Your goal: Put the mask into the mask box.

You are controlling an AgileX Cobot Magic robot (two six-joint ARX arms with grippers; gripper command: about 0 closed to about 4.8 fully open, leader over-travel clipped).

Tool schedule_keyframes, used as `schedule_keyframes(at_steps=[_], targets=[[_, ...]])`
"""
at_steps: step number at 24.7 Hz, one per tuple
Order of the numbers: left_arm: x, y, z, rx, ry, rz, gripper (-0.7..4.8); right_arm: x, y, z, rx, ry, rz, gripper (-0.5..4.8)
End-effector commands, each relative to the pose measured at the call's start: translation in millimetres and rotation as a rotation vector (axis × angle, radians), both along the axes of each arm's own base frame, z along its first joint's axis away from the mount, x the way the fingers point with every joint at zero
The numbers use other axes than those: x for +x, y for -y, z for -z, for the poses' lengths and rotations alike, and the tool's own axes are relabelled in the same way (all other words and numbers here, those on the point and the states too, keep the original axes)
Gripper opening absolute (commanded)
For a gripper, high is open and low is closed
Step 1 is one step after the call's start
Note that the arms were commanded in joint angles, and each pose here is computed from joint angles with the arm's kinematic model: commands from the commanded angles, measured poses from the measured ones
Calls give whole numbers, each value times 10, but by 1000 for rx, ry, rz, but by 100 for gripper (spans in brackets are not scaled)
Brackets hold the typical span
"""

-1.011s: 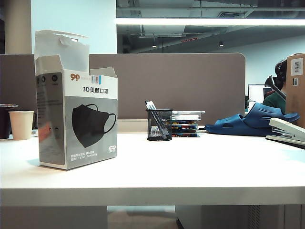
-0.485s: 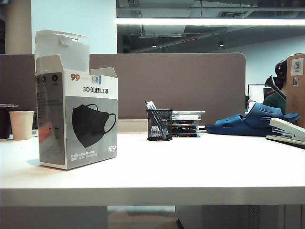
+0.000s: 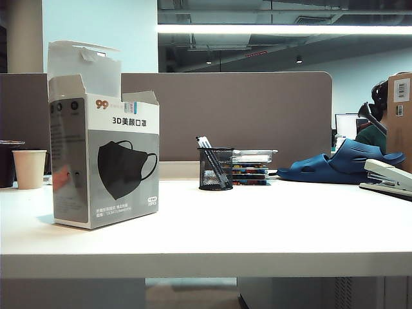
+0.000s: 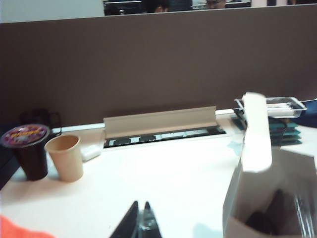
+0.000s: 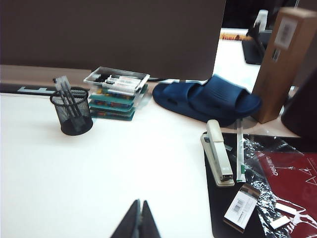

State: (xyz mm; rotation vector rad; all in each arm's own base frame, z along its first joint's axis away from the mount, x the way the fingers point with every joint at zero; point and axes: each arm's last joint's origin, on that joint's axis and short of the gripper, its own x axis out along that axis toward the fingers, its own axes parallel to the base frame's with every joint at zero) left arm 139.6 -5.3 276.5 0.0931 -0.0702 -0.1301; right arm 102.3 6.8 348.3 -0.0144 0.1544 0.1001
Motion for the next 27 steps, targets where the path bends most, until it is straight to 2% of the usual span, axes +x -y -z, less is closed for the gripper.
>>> schedule_keyframes(at_steps=[1, 7, 14, 17, 21, 27], targets=[[-67, -8, 117, 3, -14, -17, -6, -97, 4, 122, 16, 66, 0, -2], [-232, -9, 349, -38, -9, -14, -6, -215, 8, 450, 22, 94, -5, -2], [-398, -11, 442, -38, 0, -15, -6, -313, 2, 734, 34, 109, -46, -2], [-510, -13, 511, -40, 40, -14, -6, -374, 6, 966, 75, 145, -41, -2], [-591, -13, 548, -39, 59, -13, -6, -377, 7, 1072, 84, 167, -39, -2], [-555, -17, 644, -40, 23, -29, -6, -317, 6, 1160, 84, 177, -29, -2]])
